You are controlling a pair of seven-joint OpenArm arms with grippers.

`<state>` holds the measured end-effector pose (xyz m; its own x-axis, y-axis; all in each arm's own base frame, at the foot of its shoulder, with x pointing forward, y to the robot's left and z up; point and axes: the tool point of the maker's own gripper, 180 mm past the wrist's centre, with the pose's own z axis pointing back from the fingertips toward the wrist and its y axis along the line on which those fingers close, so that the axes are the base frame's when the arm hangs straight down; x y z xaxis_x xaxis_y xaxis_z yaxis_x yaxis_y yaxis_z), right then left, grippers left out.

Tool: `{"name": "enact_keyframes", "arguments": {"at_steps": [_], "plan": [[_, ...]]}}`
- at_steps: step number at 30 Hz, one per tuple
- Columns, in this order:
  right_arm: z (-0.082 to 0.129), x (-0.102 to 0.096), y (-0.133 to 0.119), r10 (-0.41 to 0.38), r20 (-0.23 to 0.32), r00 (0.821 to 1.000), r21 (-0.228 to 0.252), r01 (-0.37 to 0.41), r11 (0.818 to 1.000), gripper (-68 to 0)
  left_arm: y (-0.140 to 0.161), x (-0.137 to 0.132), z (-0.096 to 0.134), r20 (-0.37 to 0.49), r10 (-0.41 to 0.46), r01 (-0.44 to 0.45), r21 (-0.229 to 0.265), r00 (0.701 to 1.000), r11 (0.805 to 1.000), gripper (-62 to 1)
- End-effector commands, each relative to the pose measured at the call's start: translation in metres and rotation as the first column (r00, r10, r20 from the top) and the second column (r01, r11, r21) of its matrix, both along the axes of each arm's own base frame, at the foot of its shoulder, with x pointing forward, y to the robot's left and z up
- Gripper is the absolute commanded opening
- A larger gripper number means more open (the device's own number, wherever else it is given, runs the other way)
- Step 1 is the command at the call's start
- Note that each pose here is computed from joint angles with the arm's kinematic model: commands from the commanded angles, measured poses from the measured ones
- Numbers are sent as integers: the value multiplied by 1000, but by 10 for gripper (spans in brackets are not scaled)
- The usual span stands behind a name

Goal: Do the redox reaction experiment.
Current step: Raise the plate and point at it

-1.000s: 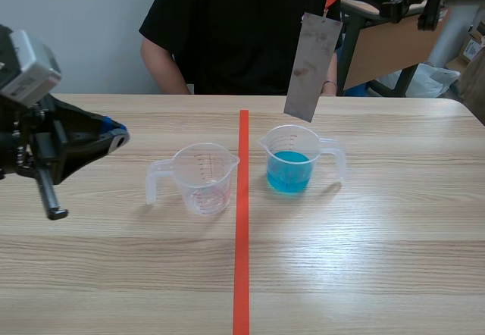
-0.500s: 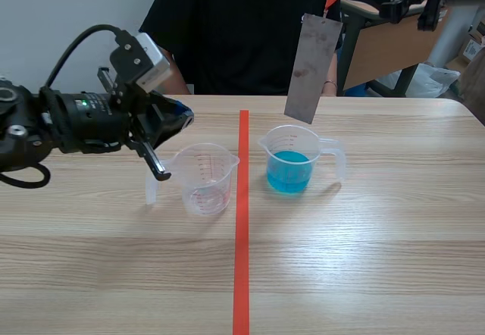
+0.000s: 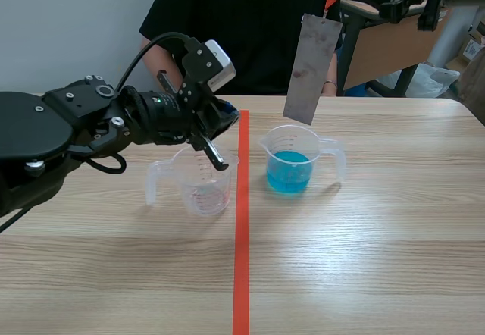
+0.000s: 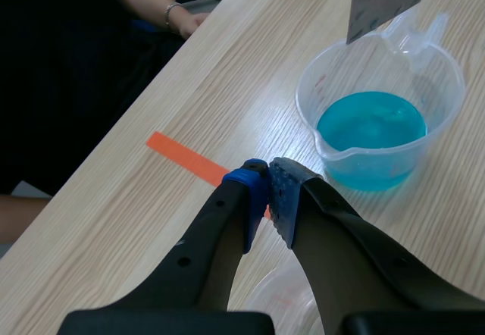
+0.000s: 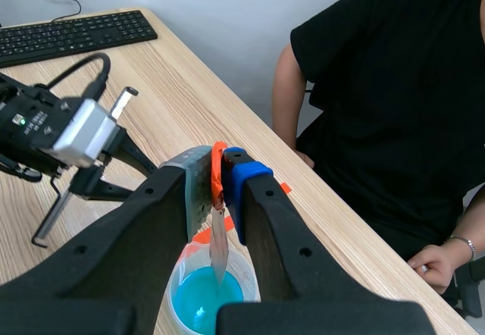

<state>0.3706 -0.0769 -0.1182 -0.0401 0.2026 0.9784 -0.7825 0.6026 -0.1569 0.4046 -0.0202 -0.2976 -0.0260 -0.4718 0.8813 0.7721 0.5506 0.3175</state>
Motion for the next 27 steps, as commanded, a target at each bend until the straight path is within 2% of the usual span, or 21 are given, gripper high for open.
{"name": "enact_keyframes", "arguments": {"at_steps": [1,8,13,27], "plan": [[15,-1,0,12,41,999,18,-13,1000,-660,-7,6,14,31,-3,4,-30,1000,1000,-569],[15,-1,0,12,41,999,18,-13,1000,-660,-19,5,5,33,-14,15,-35,999,999,-569],[15,-1,0,12,41,999,18,-13,1000,-660,-26,6,7,37,-4,6,-52,999,999,-569],[15,-1,0,12,41,999,18,-13,1000,-660,-54,-1,24,66,-50,59,-140,997,988,-569]]}}
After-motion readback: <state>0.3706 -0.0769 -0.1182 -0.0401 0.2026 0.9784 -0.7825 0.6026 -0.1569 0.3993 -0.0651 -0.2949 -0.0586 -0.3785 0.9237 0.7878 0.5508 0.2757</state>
